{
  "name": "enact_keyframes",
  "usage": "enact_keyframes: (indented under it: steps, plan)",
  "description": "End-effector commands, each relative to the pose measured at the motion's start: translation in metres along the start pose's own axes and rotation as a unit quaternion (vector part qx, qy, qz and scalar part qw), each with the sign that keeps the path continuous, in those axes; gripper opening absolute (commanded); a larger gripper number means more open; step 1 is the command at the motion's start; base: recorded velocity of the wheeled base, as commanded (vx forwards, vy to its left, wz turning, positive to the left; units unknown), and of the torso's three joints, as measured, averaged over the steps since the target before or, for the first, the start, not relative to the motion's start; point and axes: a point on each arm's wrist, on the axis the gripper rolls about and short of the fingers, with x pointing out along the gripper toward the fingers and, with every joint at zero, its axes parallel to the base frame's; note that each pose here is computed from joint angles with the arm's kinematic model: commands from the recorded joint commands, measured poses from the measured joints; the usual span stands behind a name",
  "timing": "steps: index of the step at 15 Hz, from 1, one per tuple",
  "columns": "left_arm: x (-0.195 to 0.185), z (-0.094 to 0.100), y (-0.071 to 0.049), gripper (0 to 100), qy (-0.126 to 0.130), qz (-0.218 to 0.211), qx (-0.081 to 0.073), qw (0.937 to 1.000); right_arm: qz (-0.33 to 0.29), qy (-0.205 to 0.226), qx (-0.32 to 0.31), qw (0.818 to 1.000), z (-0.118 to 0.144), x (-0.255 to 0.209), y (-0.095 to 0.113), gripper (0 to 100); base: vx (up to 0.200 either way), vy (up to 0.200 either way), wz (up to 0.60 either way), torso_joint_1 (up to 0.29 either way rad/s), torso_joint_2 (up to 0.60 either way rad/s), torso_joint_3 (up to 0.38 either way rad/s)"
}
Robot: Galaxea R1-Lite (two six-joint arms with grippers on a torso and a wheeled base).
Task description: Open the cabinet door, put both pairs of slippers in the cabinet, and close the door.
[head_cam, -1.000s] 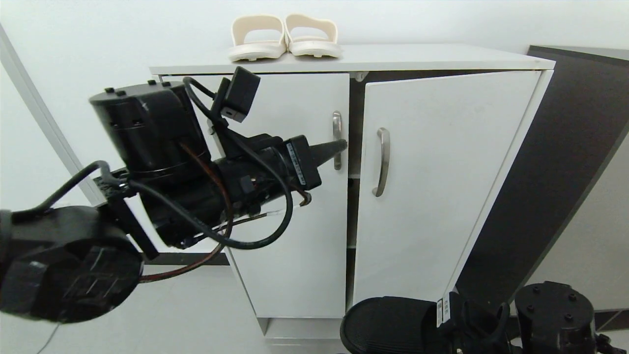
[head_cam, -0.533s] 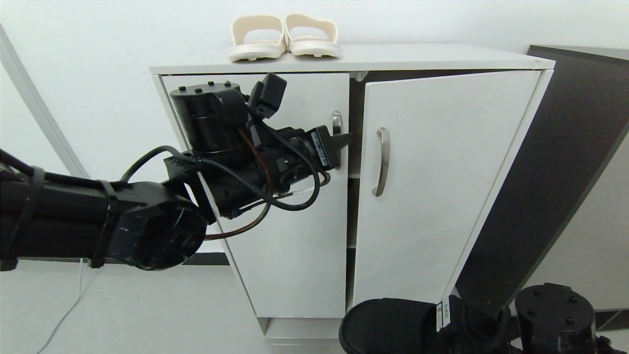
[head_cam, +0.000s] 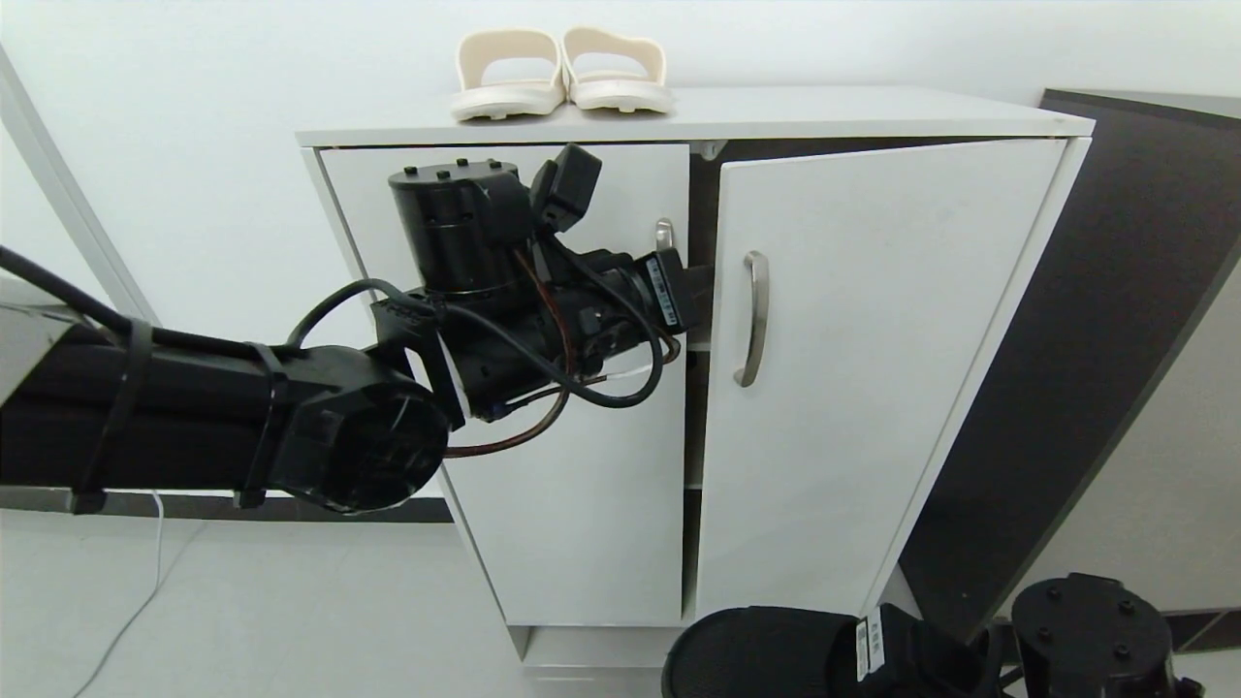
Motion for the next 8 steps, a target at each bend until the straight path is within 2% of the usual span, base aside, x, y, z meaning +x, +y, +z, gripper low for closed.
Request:
enact_keyframes:
  steps: [1,2,4,6,8]
  plan:
    - [0.005,-0.004,0.002,0,0.003,0.000,-0.002,1.0000,0.001,0.005,0.002,1.000,-0.002,0.002,0.000,0,0.000,0.000,0.00,0.000,0.00,0.000]
    - [0.007,-0.005,0.004,0,0.004,0.001,-0.002,1.0000,0.002,0.007,0.001,1.000,-0.003,0.003,0.000,0,0.000,0.000,0.00,0.000,0.00,0.000]
    - [0.011,-0.008,0.006,0,0.005,0.003,-0.003,1.0000,0.008,0.008,0.000,1.000,-0.003,0.004,0.003,0,-0.200,0.000,0.00,-0.002,0.00,0.002]
    - [0.013,-0.013,-0.002,0,0.010,-0.004,-0.004,0.9999,0.011,0.013,0.000,1.000,-0.005,0.004,0.004,0,-0.200,0.000,0.00,0.005,0.00,0.002]
    - [0.015,-0.028,-0.019,0,0.024,-0.019,-0.007,0.9995,0.017,0.019,-0.004,1.000,-0.007,0.006,0.007,0,-0.200,0.000,0.00,0.000,0.00,0.005]
